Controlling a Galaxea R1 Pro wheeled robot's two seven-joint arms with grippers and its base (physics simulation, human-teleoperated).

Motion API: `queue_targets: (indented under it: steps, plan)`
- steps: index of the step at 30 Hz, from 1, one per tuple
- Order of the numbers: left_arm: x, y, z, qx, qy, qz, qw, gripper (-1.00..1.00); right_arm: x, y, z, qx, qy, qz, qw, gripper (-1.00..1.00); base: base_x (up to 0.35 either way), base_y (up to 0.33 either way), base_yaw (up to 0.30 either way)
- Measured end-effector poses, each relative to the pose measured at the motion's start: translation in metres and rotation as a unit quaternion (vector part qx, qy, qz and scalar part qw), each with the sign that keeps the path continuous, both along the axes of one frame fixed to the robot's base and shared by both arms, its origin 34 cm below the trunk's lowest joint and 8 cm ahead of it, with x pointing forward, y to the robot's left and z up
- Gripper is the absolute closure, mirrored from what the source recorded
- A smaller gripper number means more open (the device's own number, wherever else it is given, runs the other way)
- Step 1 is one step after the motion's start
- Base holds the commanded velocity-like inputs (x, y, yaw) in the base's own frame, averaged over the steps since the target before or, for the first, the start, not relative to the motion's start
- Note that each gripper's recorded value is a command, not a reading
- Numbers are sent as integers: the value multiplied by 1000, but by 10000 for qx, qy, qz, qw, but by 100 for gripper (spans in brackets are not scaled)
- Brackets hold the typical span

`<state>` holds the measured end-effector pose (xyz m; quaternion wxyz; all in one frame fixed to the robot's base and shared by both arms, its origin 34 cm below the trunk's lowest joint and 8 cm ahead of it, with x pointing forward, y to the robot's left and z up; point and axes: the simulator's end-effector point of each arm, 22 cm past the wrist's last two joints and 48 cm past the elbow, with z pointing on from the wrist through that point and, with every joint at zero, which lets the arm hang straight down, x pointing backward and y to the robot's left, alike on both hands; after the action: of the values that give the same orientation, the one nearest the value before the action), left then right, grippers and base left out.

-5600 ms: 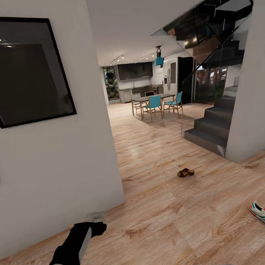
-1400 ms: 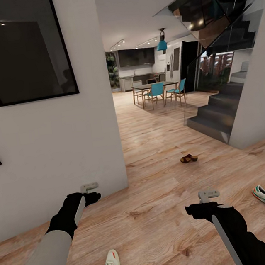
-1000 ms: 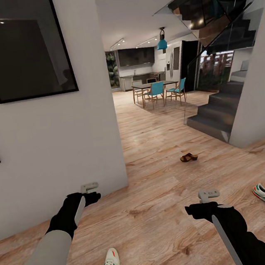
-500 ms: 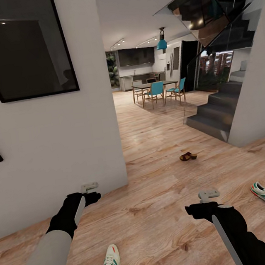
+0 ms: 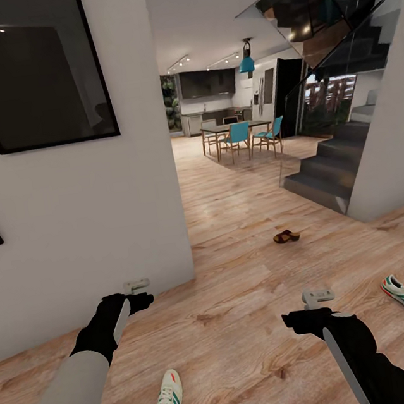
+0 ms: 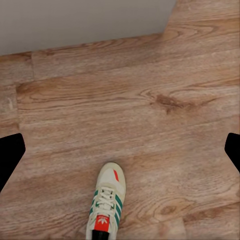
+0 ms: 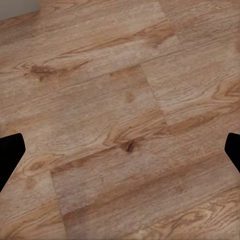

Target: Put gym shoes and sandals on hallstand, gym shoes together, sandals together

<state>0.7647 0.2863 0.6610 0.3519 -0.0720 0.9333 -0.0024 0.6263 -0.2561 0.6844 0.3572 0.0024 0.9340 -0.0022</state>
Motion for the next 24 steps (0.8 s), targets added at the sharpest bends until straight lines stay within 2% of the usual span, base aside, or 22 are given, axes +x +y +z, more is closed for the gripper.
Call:
queue_targets:
  steps: [24]
  plan:
    - [-10, 0, -65, -9, 141, -2, 9999, -100, -9, 0, -60, 2, 124, 2, 9999, -100, 0, 0, 32]
